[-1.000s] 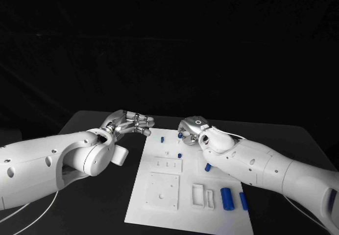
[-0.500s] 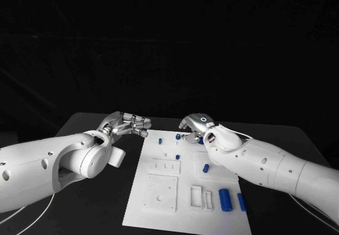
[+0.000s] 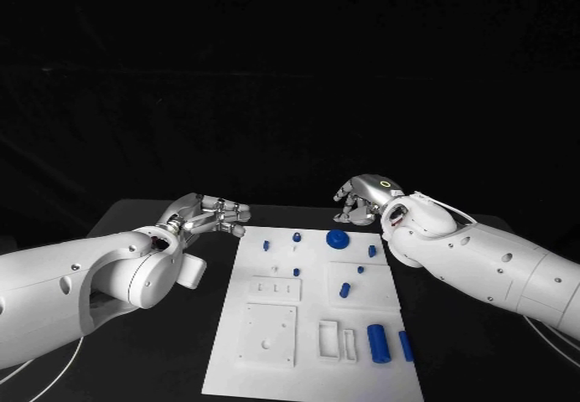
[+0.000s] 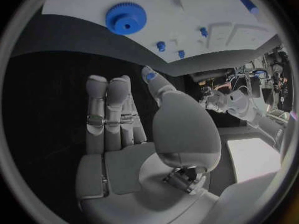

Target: Assemble the parts on the task board

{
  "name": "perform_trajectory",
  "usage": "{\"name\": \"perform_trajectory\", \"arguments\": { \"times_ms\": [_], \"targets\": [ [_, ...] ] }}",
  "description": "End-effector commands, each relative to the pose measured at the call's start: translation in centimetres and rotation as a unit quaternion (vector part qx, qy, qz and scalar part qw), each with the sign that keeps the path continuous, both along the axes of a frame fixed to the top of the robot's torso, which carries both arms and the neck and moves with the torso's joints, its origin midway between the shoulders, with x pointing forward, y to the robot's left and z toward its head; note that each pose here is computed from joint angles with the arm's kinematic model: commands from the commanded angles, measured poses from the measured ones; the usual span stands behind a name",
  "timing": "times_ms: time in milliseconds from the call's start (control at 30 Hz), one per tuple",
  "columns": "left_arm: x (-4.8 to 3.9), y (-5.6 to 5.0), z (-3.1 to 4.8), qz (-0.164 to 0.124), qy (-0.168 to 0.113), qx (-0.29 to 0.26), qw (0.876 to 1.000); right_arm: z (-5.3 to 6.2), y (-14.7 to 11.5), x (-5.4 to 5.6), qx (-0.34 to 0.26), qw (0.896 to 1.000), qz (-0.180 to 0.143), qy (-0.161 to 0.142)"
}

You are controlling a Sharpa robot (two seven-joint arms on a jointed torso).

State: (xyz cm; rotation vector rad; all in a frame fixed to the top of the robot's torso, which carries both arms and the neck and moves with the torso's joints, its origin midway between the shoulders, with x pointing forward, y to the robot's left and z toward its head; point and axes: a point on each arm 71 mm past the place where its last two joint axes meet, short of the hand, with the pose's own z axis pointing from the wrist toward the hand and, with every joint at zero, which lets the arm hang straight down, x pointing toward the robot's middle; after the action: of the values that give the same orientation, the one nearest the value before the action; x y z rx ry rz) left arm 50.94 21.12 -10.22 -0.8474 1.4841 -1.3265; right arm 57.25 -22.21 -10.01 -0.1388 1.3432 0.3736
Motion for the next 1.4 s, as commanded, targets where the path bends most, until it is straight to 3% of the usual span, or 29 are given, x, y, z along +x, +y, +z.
{"name": "perform_trajectory", "arguments": {
  "times_ms": [33,333,633,1400],
  "targets": [
    [0.03,-0.1,0.27,-0.007,-0.006,-0.002,1.0,-1.1,-0.8,0.5,-0.01,0.997,-0.008,0.079],
    [0.16,-0.1,0.24,-0.008,-0.006,-0.001,1.0,-2.2,-1.4,1.2,-0.021,0.992,-0.013,0.126],
    [0.22,-0.1,0.22,-0.008,-0.006,-0.001,1.0,-3.7,-1.0,1.3,-0.018,0.988,-0.008,0.152],
    [0.31,-0.2,0.19,-0.01,-0.005,-0.001,1.0,-5.1,0.0,1.7,-0.007,0.986,0.0,0.168]
  ]
}}
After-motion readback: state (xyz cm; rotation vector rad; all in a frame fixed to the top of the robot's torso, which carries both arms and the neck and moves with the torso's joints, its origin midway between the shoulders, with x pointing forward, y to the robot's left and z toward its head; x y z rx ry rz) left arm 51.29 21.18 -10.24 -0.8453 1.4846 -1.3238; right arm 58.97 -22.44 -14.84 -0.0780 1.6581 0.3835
